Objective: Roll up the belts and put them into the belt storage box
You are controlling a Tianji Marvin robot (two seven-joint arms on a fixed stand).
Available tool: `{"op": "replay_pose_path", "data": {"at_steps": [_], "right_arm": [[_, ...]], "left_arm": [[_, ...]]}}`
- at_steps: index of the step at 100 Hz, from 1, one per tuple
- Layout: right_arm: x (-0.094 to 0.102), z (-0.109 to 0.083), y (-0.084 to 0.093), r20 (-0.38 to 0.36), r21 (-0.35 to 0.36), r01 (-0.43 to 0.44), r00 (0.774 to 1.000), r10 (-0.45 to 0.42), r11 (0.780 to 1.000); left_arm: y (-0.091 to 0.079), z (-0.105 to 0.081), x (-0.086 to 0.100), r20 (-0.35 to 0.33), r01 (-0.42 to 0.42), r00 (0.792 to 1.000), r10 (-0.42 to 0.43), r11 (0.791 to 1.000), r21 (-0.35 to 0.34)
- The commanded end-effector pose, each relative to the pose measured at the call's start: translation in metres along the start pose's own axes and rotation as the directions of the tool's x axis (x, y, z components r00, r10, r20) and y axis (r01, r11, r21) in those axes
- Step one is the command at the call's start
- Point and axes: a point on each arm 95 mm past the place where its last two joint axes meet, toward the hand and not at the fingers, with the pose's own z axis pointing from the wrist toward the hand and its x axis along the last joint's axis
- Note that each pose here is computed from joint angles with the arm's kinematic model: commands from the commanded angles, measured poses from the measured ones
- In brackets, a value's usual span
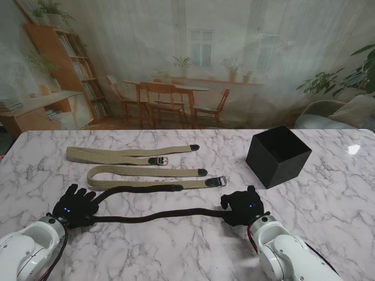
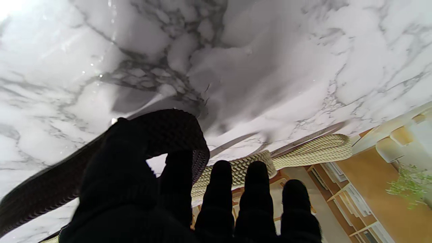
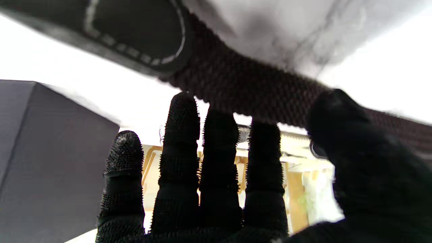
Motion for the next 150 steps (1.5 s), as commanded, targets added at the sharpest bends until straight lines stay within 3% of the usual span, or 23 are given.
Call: {"op": "replay_pose_path", "data": {"at_steps": [1, 20, 40, 57, 101, 123, 150], "right_arm": [[0.006, -0.006, 0.009, -0.012, -0.025, -0.009, 1.0, 0.009, 1.0], [-0.003, -0.018, 0.024, 0.012, -0.092, -0.005, 1.0, 0.006, 0.996], [-0.025, -0.029, 0.033, 0.082, -0.159, 0.059, 0.996, -0.046, 0.985], [-0.048, -0.039, 0.032, 0.068, -0.129, 0.189, 0.981, -0.181, 0.974], [-0.086, -0.052, 0.012, 0.028, -0.065, 0.258, 0.966, -0.256, 0.964], [-0.092, -0.053, 0.001, -0.031, -0.025, 0.262, 0.964, -0.263, 0.965], [-0.092, -0.051, -0.007, -0.137, -0.046, 0.213, 0.966, -0.218, 0.976]], "left_arm": [[0.001, -0.006, 0.003, -0.006, 0.008, 1.0, -0.008, 1.0, -0.002], [-0.014, -0.018, 0.0, -0.016, 0.016, 1.0, -0.015, 0.997, 0.079], [-0.039, -0.027, -0.005, -0.019, 0.01, 1.0, -0.007, 0.982, 0.191], [-0.063, -0.029, -0.006, -0.039, 0.015, 0.999, -0.005, 0.963, 0.271], [-0.109, -0.032, 0.009, -0.136, 0.058, 0.991, -0.003, 0.916, 0.397], [-0.117, -0.028, 0.017, -0.168, 0.082, 0.986, -0.012, 0.906, 0.414], [-0.114, -0.029, 0.019, -0.168, 0.087, 0.986, -0.019, 0.907, 0.412]]}}
